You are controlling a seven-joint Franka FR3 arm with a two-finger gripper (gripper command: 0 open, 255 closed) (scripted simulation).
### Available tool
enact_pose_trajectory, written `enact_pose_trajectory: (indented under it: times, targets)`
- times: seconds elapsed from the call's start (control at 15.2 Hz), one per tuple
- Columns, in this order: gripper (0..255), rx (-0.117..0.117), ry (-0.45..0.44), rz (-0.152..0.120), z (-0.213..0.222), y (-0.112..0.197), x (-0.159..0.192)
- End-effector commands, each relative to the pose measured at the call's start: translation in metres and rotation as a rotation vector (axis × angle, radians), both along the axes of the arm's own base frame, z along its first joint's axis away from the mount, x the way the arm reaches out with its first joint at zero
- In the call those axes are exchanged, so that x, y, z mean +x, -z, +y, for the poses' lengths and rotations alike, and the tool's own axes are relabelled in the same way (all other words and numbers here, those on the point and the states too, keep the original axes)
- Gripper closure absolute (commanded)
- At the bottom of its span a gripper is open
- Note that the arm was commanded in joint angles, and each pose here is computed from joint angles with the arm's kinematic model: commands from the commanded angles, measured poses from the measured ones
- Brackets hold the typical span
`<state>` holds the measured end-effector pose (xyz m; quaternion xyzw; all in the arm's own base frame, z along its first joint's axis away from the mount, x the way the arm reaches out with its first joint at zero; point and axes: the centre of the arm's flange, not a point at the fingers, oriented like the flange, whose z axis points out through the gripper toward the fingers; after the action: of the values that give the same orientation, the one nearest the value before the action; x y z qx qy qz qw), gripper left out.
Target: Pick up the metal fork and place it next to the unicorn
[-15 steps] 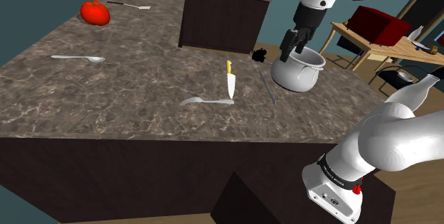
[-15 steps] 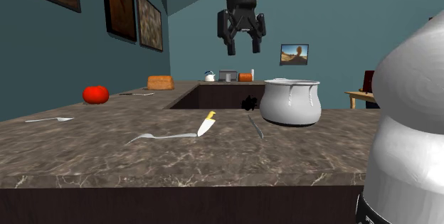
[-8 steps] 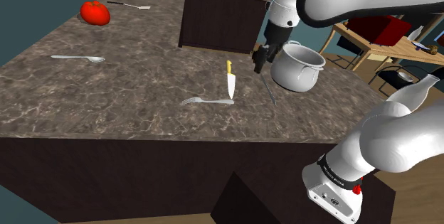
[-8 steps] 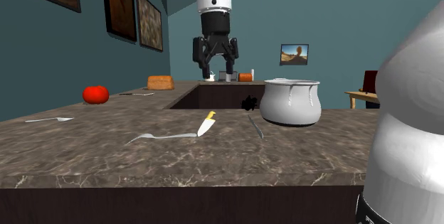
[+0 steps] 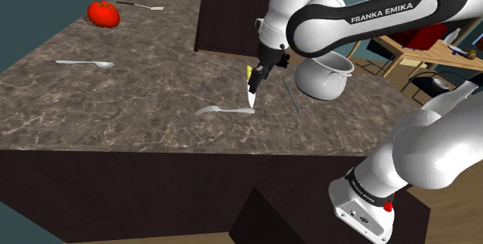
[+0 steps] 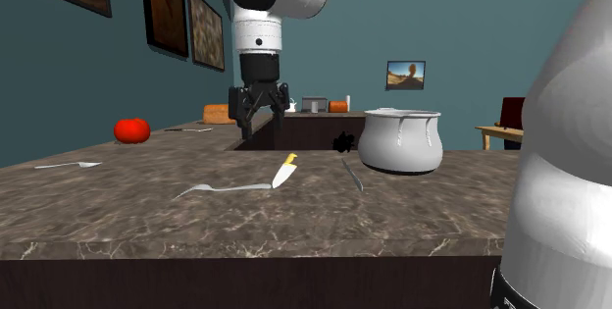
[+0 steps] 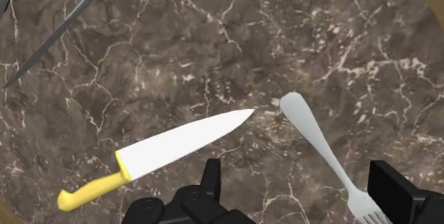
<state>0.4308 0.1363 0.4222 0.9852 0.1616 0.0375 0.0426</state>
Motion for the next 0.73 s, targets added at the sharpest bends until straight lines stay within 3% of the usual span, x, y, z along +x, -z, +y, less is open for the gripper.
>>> enact_pose_trajectory:
  times: [0.0, 0.66]
  targets:
    - [0, 0.005, -0.047, -0.011, 0.02, 0.016, 0.009]
    - [0, 0.022, -0.243, -0.052, 0.098, 0.088, 0.043]
